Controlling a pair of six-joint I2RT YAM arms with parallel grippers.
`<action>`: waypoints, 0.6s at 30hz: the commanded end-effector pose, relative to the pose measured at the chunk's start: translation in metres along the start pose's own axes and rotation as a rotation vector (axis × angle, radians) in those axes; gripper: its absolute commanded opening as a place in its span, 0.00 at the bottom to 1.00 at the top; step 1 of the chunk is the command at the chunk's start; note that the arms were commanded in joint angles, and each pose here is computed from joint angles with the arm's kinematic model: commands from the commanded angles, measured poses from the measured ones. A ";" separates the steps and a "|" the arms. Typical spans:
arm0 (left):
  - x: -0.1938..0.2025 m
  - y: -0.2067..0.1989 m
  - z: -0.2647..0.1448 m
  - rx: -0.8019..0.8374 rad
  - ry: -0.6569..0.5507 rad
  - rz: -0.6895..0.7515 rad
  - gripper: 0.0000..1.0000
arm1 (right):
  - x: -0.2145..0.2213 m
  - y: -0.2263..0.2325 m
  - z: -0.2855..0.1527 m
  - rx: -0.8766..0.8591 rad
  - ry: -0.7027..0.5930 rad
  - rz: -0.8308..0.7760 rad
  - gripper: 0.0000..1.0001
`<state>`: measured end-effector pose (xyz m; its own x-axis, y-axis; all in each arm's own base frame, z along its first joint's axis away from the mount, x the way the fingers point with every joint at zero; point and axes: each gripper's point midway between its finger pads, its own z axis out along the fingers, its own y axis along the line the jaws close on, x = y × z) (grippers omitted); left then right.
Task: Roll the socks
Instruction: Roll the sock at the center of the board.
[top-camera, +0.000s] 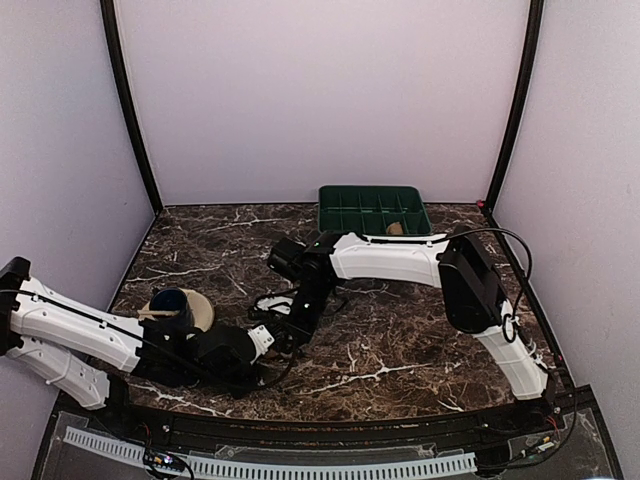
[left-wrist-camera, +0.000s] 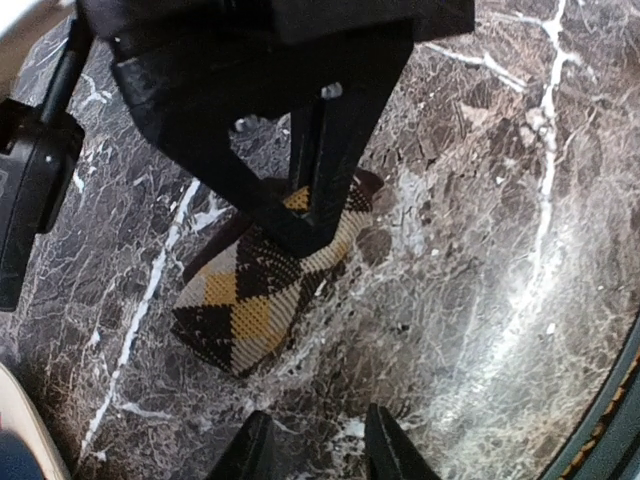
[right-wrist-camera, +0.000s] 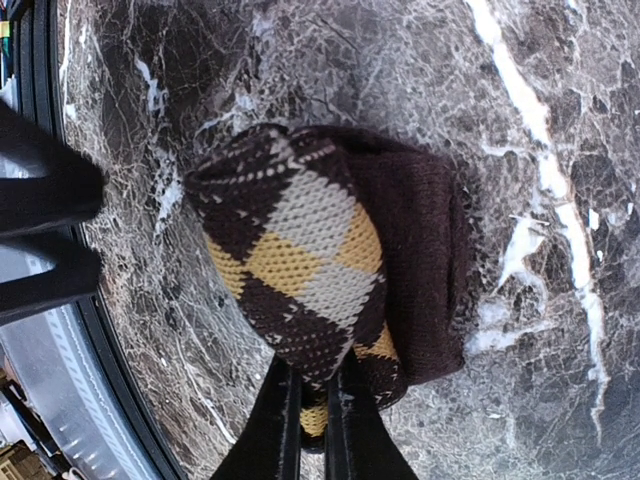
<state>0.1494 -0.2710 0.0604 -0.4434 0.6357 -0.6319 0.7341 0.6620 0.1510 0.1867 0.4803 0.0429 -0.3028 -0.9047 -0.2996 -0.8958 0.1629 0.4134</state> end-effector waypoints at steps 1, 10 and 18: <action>-0.021 0.004 0.002 -0.077 -0.065 0.089 0.35 | 0.010 0.000 0.009 -0.041 0.044 0.034 0.00; -0.035 0.002 0.008 -0.131 -0.106 0.228 0.35 | 0.012 0.002 0.010 -0.061 0.050 0.031 0.00; -0.028 -0.010 0.019 -0.106 -0.059 0.305 0.36 | 0.012 0.002 0.008 -0.069 0.048 0.034 0.00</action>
<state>0.1653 -0.2934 0.0590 -0.2196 0.7734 -0.5946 0.7560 0.5201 0.3973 0.1813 0.4784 0.0435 -0.3090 -0.9074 -0.2847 -0.8759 0.1549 0.4569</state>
